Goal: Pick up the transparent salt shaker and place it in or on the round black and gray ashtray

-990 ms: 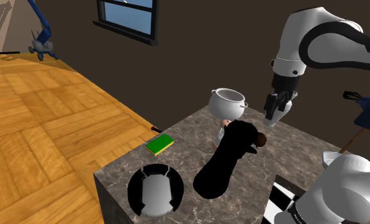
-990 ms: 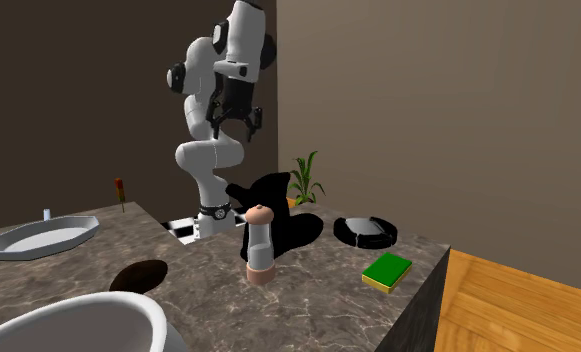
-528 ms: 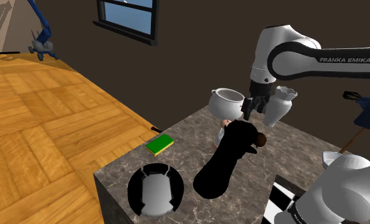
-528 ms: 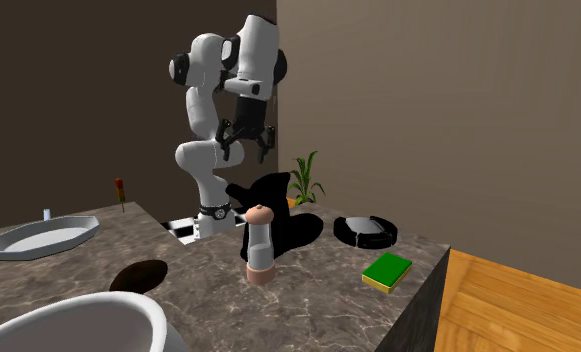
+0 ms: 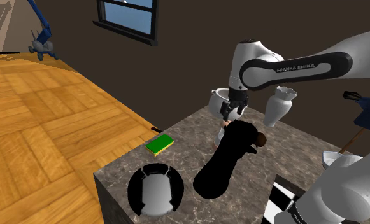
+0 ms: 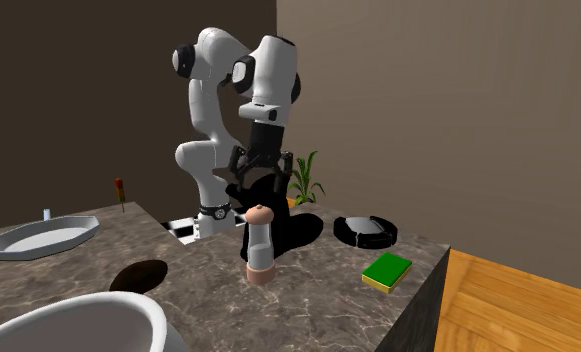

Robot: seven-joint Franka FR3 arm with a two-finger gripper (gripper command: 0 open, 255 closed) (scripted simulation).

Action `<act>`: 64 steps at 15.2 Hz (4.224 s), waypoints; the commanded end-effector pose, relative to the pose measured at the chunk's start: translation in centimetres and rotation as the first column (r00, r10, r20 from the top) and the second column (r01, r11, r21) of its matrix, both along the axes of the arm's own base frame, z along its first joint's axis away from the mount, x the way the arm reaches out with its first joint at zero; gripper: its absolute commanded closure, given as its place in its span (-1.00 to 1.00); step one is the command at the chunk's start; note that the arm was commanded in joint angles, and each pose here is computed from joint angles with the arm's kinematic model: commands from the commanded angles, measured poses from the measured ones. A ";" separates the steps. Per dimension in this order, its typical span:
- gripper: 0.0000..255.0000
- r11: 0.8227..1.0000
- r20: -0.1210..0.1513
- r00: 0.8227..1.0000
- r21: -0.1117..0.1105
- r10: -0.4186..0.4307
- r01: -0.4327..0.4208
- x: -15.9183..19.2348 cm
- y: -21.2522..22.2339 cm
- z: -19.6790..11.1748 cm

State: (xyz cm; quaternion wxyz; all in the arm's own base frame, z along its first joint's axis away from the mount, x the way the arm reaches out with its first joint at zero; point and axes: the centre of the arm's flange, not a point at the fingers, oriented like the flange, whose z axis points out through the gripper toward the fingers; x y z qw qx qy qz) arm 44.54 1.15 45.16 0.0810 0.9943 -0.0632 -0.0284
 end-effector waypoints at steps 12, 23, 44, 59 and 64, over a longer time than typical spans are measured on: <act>-1.00 1.000 0.018 1.000 -0.003 -0.012 0.012 2.5 -0.6 -5.8; 1.00 1.000 0.018 1.000 -0.003 -0.012 0.012 2.5 -0.6 -5.8; 1.00 1.000 0.018 1.000 -0.003 -0.012 0.012 2.5 -0.6 3.2; 1.00 1.000 0.018 1.000 -0.003 -0.012 0.012 2.1 11.1 8.4; 1.00 1.000 0.018 1.000 -0.003 -0.012 0.012 1.8 17.6 9.5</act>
